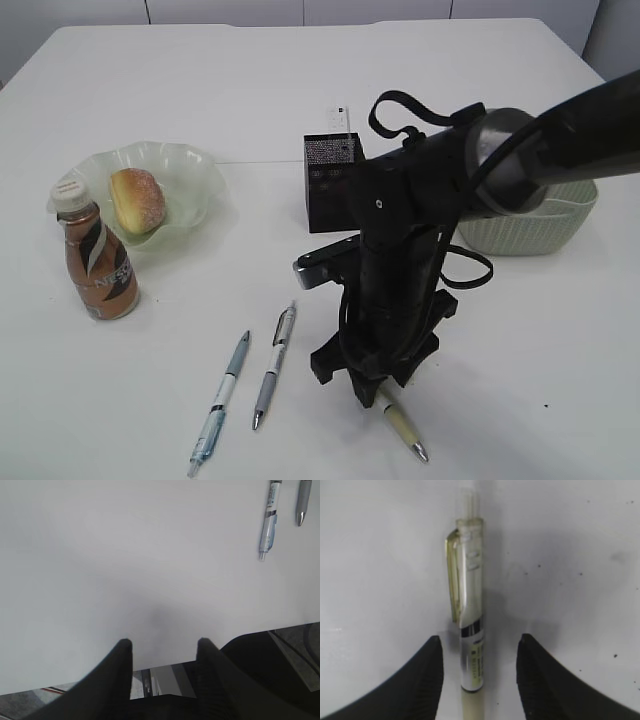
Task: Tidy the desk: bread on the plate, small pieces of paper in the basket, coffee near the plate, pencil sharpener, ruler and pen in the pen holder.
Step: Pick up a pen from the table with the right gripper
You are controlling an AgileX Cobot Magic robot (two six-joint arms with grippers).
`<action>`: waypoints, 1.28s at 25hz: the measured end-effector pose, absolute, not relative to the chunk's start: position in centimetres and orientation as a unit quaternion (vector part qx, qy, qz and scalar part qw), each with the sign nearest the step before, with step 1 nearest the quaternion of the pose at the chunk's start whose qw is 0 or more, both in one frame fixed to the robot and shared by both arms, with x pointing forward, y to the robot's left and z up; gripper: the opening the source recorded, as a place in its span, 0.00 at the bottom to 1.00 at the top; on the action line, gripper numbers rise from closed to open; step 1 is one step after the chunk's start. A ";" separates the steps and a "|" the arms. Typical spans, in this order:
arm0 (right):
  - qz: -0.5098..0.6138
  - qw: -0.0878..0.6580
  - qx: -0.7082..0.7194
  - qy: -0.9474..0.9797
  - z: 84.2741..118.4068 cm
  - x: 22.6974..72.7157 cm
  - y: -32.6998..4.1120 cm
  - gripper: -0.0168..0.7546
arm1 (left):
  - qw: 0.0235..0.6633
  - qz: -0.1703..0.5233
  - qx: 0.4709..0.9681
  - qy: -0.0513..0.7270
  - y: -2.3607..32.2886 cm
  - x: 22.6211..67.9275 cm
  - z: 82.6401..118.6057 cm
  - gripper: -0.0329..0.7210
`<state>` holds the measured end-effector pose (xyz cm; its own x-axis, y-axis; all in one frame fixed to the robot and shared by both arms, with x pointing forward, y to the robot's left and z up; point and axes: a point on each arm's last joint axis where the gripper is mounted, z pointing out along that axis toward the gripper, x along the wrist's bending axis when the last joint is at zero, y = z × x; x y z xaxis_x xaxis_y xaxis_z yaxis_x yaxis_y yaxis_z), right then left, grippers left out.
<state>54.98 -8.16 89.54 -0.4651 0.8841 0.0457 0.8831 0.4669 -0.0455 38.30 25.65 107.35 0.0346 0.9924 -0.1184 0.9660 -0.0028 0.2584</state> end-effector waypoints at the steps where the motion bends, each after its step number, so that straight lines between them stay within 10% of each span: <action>1: 0.008 0.031 -0.516 -0.856 89.5 55.0 -8.2 0.51 | 0.135 0.049 0.706 0.693 25.6 38.3 107.4 0.45; 32: 0.004 0.023 -0.500 -0.866 88.7 55.3 -8.1 0.51 | 0.134 0.048 0.707 0.693 25.7 38.3 107.3 0.45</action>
